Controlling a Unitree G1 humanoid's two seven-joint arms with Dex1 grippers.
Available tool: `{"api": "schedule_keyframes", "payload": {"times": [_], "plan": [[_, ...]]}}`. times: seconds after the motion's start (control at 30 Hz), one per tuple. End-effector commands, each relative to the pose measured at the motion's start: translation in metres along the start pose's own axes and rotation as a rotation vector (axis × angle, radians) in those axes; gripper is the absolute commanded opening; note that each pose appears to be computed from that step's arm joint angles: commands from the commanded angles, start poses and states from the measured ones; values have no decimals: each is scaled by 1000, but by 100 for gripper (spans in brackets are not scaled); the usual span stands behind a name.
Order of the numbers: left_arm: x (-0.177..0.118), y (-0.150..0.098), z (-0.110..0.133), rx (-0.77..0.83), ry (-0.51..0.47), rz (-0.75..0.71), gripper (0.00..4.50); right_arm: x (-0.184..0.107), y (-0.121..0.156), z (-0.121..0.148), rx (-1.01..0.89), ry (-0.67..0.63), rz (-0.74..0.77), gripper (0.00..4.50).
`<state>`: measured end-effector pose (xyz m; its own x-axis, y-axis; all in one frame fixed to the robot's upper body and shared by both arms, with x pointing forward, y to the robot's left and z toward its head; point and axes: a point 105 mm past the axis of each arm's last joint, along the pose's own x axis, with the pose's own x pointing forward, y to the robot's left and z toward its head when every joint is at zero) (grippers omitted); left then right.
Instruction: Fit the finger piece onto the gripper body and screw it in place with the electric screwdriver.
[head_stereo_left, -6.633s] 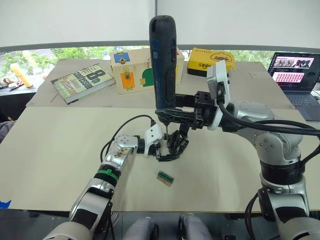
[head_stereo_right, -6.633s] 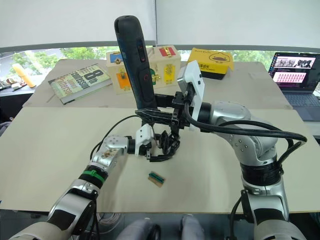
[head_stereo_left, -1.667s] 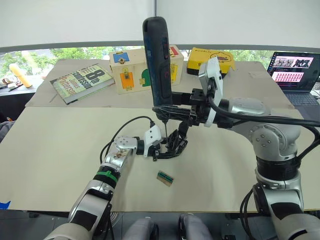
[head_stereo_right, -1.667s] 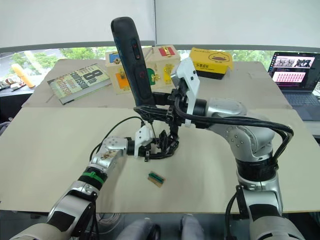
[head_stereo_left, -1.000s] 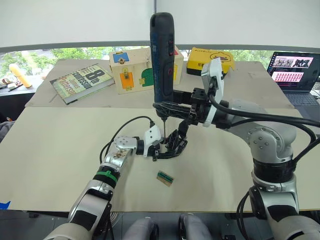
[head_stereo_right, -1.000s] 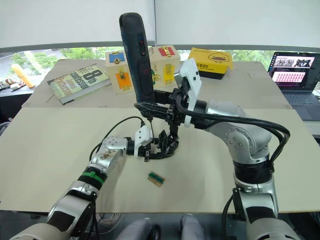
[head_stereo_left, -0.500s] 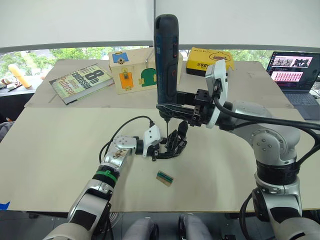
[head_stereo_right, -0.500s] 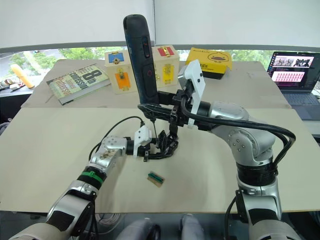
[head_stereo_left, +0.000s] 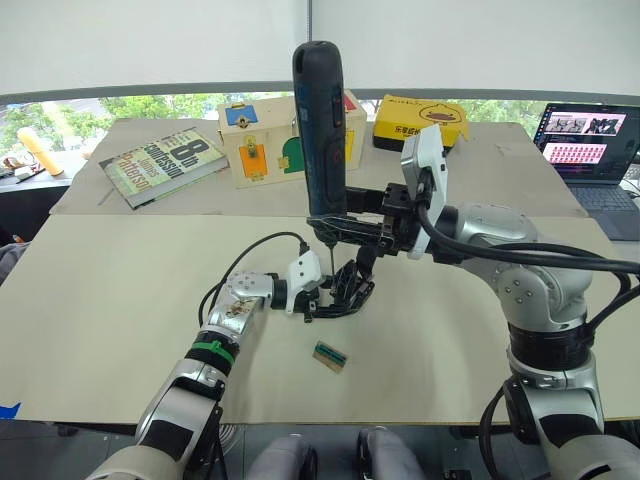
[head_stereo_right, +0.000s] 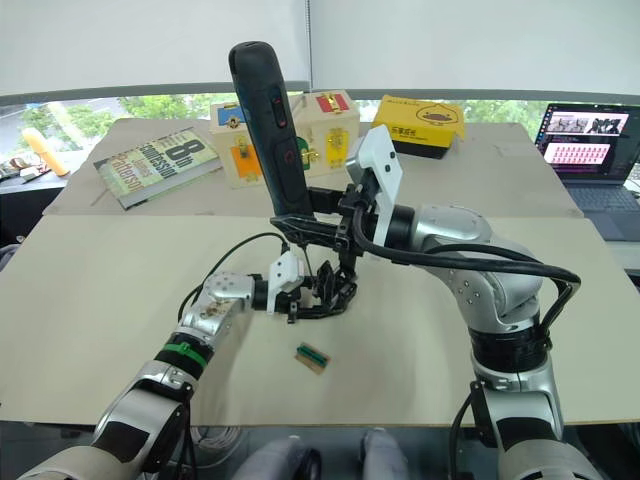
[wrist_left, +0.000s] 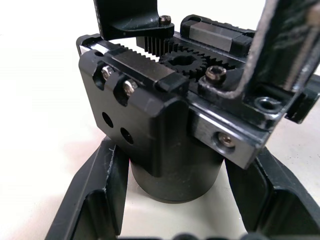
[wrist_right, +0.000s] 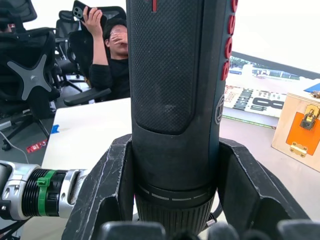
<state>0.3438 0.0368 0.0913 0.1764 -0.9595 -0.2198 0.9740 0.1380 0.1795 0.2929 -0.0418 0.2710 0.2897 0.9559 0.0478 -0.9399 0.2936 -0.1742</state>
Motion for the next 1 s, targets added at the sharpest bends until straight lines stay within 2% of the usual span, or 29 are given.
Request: {"api": "schedule_keyframes", "payload": {"times": [0.03,0.7,1.0], "plan": [[2,5,18,57,-40,-2,228,0,5,20,-81,-61,25,189],[2,5,18,55,-46,3,228,1,7,15,-94,-41,52,189],[2,6,19,57,-46,5,228,2,6,23,-108,-48,57,189]]}}
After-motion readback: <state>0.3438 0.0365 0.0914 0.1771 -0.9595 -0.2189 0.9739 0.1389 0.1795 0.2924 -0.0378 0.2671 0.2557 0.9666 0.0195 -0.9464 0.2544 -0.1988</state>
